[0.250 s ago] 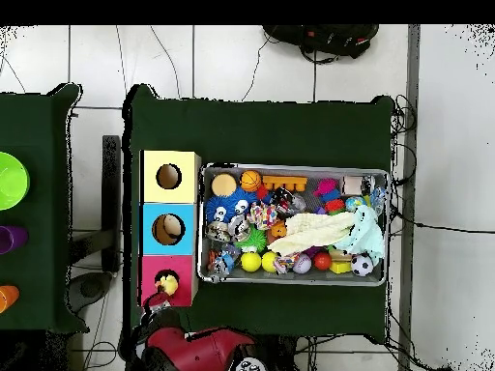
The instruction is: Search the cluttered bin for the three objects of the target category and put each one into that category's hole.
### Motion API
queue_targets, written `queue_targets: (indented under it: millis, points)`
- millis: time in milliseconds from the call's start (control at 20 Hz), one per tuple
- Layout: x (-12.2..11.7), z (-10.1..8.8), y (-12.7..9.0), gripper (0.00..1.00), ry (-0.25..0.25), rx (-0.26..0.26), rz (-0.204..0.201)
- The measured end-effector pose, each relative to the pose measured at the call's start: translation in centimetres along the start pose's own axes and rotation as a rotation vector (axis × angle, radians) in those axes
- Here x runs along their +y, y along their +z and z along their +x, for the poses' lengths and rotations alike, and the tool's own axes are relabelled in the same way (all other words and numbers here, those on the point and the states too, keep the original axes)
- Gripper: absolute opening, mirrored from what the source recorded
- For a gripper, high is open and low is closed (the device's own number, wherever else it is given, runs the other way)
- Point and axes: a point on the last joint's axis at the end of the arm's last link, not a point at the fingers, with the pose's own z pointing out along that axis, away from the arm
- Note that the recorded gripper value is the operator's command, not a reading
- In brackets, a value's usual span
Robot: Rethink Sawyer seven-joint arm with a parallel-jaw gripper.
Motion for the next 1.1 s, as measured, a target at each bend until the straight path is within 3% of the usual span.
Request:
queue_targets:
  millis: [550,1100]
  points:
    - [0.0,-0.1,0.0,1.0,0.008,0.007,-0.001]
    - [0.5,-1.5,0.0,1.0,0.058,0.082,0.003]
